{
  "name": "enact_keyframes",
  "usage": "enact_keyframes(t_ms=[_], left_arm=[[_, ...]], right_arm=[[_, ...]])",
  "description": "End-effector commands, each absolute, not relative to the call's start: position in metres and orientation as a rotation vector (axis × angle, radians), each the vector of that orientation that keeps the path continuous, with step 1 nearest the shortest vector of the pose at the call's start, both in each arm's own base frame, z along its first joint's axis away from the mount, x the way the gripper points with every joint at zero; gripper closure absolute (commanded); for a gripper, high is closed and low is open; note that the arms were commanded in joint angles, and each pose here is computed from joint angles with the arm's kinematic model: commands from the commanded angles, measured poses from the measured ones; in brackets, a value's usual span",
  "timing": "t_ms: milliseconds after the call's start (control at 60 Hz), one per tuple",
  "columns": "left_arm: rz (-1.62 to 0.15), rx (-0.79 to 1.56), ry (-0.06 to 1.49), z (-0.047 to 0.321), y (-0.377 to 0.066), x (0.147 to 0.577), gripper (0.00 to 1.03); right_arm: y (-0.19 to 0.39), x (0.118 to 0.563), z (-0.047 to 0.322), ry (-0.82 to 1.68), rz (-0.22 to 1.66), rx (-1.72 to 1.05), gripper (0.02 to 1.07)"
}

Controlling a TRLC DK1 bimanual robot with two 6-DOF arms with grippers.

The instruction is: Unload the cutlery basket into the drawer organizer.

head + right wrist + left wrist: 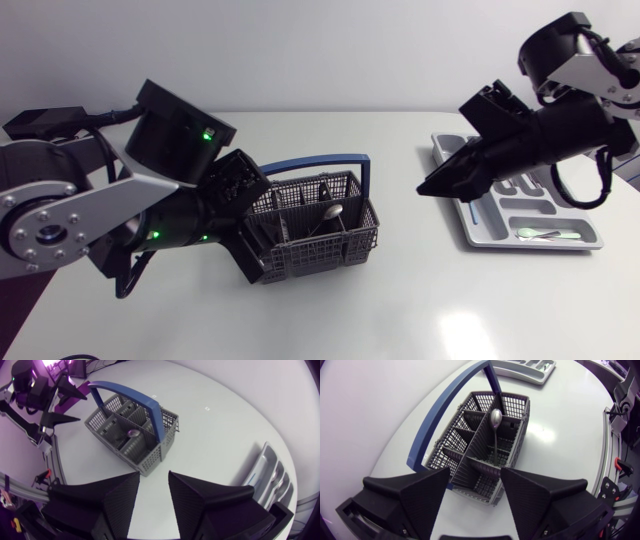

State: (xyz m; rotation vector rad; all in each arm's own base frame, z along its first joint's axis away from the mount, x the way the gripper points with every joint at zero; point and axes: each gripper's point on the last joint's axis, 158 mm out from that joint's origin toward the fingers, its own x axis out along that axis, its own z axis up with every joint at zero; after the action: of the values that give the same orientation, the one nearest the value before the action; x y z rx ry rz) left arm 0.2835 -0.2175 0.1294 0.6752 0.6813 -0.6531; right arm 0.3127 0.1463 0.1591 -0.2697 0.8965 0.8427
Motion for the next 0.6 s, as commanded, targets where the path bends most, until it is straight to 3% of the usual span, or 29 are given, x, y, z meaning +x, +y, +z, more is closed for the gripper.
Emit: enact_keyframes(t_ms=[0,267,583], left_arm=[[-0.65,0.703,0.68,0.119,-0.208,0.281,0.32],[-0.638,0.706,0.657,0.112,-0.198,0.281,0.32],[-0.65,0.7,0.607,0.108,-0.21,0.286,0.32]], right_arm=[[0.168,0.31,0.158,0.955,0.807,-0.141,0.62],[0.233,0.312,0.14,1.066,0.791,0.076,0.62],[0.254,0.327,0.112,1.112,0.724,0.154,0.62]])
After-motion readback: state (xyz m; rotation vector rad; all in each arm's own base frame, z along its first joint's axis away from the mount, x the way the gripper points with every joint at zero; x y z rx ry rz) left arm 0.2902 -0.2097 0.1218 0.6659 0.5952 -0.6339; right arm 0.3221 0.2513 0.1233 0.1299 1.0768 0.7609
